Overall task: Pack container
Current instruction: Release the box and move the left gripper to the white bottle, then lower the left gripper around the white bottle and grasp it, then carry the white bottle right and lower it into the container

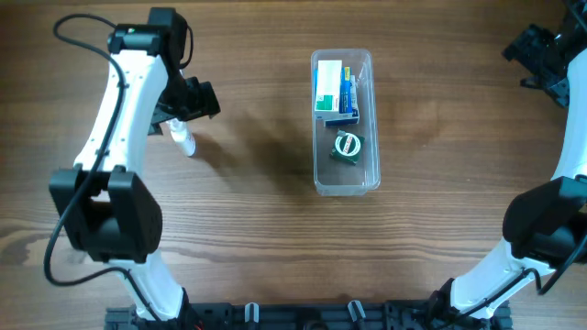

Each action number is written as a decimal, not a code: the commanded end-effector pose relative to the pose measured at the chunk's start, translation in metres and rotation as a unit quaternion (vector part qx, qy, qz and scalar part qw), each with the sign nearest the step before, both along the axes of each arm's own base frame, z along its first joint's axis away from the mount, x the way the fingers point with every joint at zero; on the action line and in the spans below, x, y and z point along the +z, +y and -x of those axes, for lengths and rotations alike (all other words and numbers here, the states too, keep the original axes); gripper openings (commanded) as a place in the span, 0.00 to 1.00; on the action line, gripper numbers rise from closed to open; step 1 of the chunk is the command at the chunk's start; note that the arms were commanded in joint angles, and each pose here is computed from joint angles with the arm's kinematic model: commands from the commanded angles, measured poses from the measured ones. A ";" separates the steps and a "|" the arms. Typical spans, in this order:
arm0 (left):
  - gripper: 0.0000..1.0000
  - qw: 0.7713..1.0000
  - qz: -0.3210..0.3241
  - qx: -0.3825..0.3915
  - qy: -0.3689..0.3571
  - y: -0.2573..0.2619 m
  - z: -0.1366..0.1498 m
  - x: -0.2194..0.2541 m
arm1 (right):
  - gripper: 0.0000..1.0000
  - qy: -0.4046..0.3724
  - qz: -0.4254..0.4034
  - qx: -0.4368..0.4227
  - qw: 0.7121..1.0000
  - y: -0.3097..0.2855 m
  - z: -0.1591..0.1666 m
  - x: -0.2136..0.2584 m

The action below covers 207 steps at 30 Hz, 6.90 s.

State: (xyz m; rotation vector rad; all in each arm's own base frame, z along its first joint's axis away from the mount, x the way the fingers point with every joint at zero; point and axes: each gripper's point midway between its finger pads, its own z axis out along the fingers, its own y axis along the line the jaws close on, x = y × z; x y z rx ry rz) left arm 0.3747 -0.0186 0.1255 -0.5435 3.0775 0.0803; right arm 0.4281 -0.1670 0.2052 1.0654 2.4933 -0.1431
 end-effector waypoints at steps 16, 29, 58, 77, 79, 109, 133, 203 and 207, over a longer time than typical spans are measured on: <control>0.99 0.998 0.059 -0.004 0.029 0.017 -0.001 -0.020 | 1.00 0.001 -0.004 -0.005 1.000 0.000 -0.002 -0.004; 0.98 0.998 0.012 0.027 0.046 0.025 0.001 -0.032 | 1.00 0.001 -0.004 -0.005 1.000 0.000 -0.002 -0.004; 0.94 0.999 -0.006 0.014 0.043 0.015 0.002 -0.056 | 1.00 0.001 -0.004 -0.005 1.000 0.000 -0.002 -0.004; 0.90 1.000 -0.014 -0.001 0.010 0.017 -0.014 -0.063 | 1.00 0.001 -0.004 -0.005 1.000 0.000 -0.002 -0.004; 0.85 1.000 -0.014 0.000 0.016 0.018 -0.011 -0.063 | 1.00 0.001 -0.004 -0.005 1.000 0.000 -0.002 -0.004; 0.61 0.999 0.026 -0.005 0.017 0.021 -0.011 -0.064 | 1.00 0.001 -0.004 -0.005 1.000 0.000 -0.002 -0.004; 0.50 1.000 0.000 -0.006 0.026 0.030 -0.007 -0.063 | 1.00 0.001 -0.004 -0.005 1.000 0.000 -0.002 -0.004; 0.32 0.934 0.178 -0.236 -0.203 -0.247 0.087 0.119 | 1.00 0.001 -0.004 -0.005 1.000 0.000 -0.002 -0.004; 0.34 0.914 0.202 -0.267 -0.229 -0.277 0.095 0.128 | 1.00 0.001 -0.004 -0.005 1.000 0.000 -0.002 -0.004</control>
